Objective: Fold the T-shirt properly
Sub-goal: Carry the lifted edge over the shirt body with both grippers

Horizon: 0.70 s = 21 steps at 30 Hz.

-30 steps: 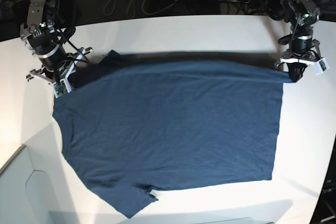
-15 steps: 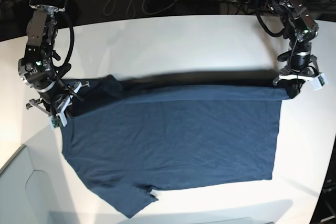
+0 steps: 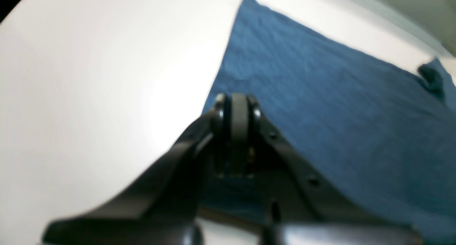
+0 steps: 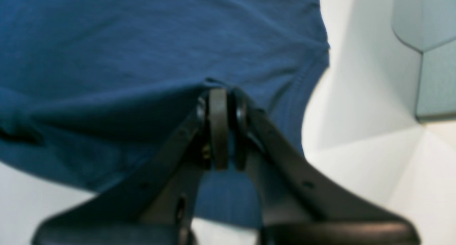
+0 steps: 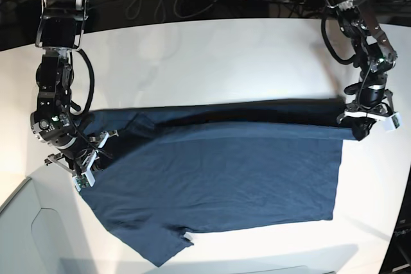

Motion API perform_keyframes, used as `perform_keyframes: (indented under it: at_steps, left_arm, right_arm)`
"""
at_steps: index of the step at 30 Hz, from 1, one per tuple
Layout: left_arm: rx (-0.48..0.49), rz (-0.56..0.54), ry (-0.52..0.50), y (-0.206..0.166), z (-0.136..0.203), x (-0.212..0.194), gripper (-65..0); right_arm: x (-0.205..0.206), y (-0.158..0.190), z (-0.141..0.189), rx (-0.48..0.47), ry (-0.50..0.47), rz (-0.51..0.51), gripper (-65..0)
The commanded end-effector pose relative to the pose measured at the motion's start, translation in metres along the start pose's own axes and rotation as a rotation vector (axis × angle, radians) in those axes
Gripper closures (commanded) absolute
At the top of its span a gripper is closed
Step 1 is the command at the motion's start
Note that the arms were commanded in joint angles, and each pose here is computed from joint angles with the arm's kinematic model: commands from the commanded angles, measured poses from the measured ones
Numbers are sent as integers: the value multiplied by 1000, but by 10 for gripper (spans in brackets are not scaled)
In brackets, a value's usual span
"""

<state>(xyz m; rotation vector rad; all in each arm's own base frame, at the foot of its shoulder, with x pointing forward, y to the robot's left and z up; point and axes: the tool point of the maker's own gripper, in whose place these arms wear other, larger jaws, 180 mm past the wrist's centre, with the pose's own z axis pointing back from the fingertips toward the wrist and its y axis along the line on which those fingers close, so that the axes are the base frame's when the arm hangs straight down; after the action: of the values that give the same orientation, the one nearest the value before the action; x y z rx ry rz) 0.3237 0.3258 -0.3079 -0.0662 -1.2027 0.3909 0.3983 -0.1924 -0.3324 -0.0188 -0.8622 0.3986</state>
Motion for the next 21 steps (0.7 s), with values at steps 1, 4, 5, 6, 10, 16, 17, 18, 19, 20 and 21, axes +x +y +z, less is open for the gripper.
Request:
perform_keyframes:
  at_steps: [1, 4, 5, 6, 10, 16, 17, 18, 19, 20, 21]
  left_arm:
    - [-9, -15, -55, 0, -1, 20, 0]
    - [-6, -1, -49, 3, -8, 19, 0]
    - [-4, 3, -44, 4, -8, 17, 0]
    - [-4, 5, -43, 4, -9, 17, 0]
    - [-39, -8, -37, -11, -15, 16, 0]
    - [-60, -49, -24, -25, -21, 14, 0]
    - [-57, -60, -25, -26, -23, 16, 0]
    - [-50, -67, -29, -25, -23, 18, 0]
    - [-45, -69, -25, -24, -25, 16, 0]
    - [-41, -69, -19, -22, -26, 14, 0]
    - [-38, -64, -12, -21, -27, 12, 0]
  right_arm:
    - [23, -9, 3, -13, -67, 13, -1]
    - [24, -11, -2, -7, -81, 1, -1]
    - [24, -11, -2, -6, -83, -1, -1]
    - [23, -11, -4, -4, -79, -4, -1]
    - [21, -11, -7, 0, -86, -13, -1]
    - [22, -11, -9, 3, -93, -19, -1]
    - [22, -11, -9, 3, -93, -19, -1]
    - [22, -11, -9, 3, -94, -19, -1]
    - [26, -13, -9, 0, -103, -18, -1]
    - [30, -14, -8, -2, -112, -17, -1]
    - [32, -14, -8, -2, -117, -17, -1]
